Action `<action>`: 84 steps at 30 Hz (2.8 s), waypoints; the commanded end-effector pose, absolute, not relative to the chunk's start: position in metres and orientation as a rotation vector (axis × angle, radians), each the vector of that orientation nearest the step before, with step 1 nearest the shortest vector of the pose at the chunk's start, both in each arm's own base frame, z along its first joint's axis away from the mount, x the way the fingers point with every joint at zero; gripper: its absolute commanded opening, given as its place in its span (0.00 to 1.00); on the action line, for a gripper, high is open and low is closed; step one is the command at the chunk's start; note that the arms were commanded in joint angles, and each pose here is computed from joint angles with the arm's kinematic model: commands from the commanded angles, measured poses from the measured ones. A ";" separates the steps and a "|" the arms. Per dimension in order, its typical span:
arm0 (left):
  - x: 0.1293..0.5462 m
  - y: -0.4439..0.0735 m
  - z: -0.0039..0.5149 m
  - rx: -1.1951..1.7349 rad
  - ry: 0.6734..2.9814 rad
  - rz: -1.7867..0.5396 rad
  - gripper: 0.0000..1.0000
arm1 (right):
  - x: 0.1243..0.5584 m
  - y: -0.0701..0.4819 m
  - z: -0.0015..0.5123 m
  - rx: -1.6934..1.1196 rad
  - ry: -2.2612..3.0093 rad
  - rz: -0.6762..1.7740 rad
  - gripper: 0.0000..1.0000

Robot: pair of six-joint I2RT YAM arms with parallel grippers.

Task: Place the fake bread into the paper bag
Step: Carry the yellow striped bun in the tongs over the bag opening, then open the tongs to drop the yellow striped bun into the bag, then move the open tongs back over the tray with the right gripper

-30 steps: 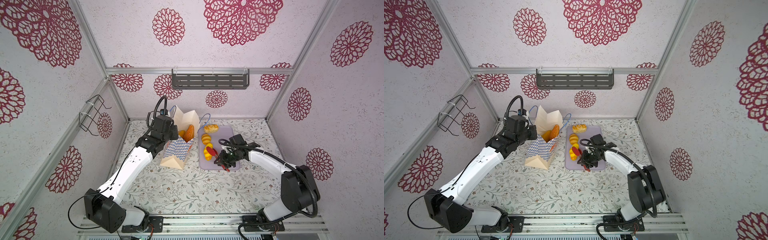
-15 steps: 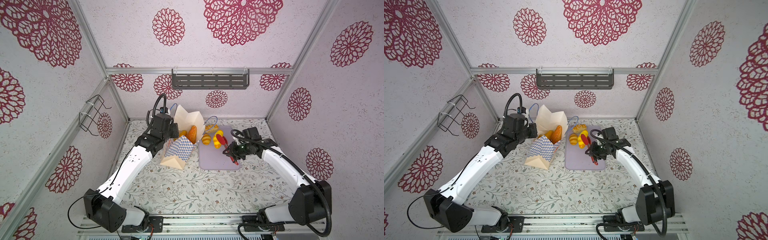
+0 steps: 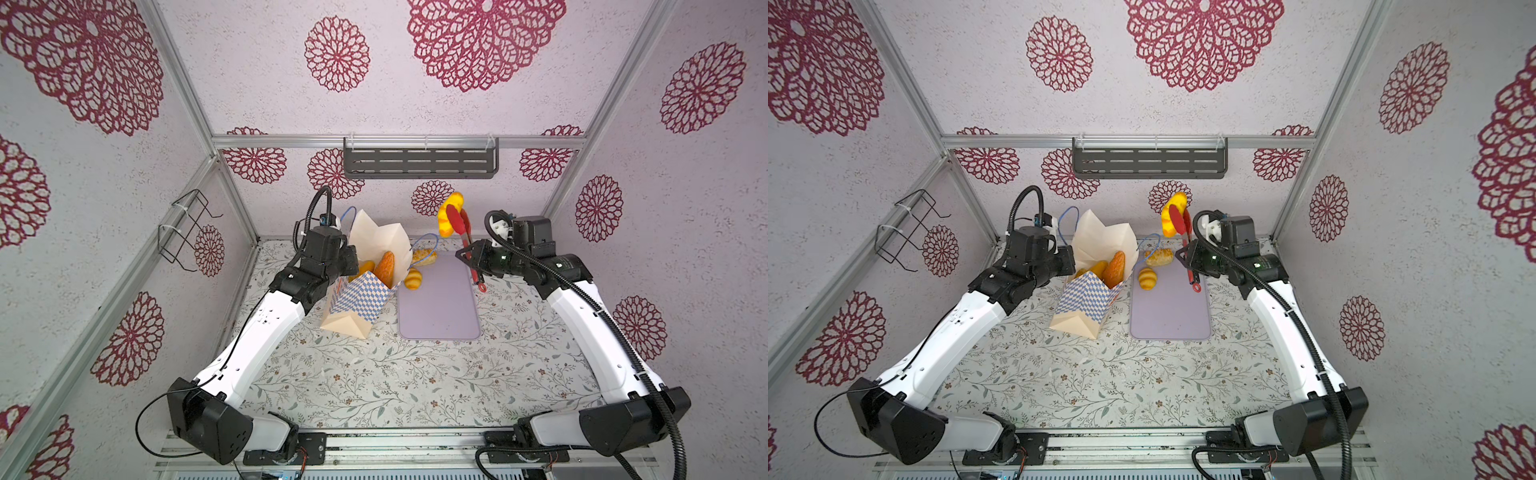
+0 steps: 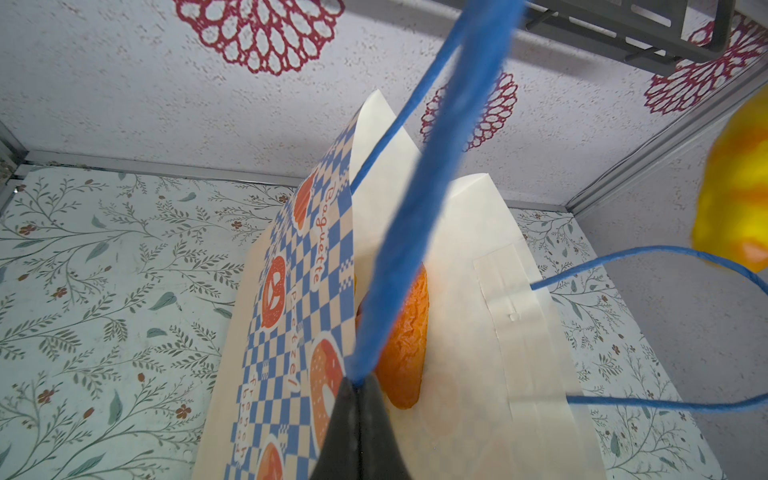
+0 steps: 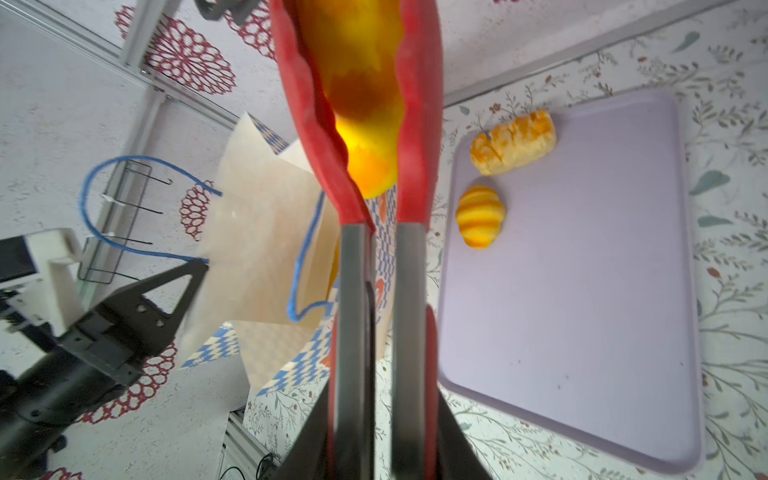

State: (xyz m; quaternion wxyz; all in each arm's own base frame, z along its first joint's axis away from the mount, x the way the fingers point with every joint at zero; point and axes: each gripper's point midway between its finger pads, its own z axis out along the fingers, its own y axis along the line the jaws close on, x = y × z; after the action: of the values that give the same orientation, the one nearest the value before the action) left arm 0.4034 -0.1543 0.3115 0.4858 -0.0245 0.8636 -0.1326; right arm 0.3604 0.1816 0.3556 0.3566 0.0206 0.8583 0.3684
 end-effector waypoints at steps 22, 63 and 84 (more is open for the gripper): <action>0.406 -0.152 0.326 -0.084 2.067 -0.338 0.00 | 0.327 0.305 0.354 -0.403 2.296 1.022 0.30; 0.401 -0.149 0.328 -0.083 2.066 -0.333 0.00 | 0.364 0.211 0.422 -0.110 2.045 0.836 0.52; 0.400 -0.148 0.329 -0.081 2.064 -0.323 0.00 | 0.398 0.136 0.236 0.205 2.398 0.742 0.51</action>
State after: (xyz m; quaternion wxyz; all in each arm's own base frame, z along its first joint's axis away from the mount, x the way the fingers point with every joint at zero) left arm 0.4013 -0.1521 0.3075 0.4779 -0.0299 0.8684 -0.1291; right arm 0.3888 0.1297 0.2367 0.2959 0.0924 0.9121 0.2683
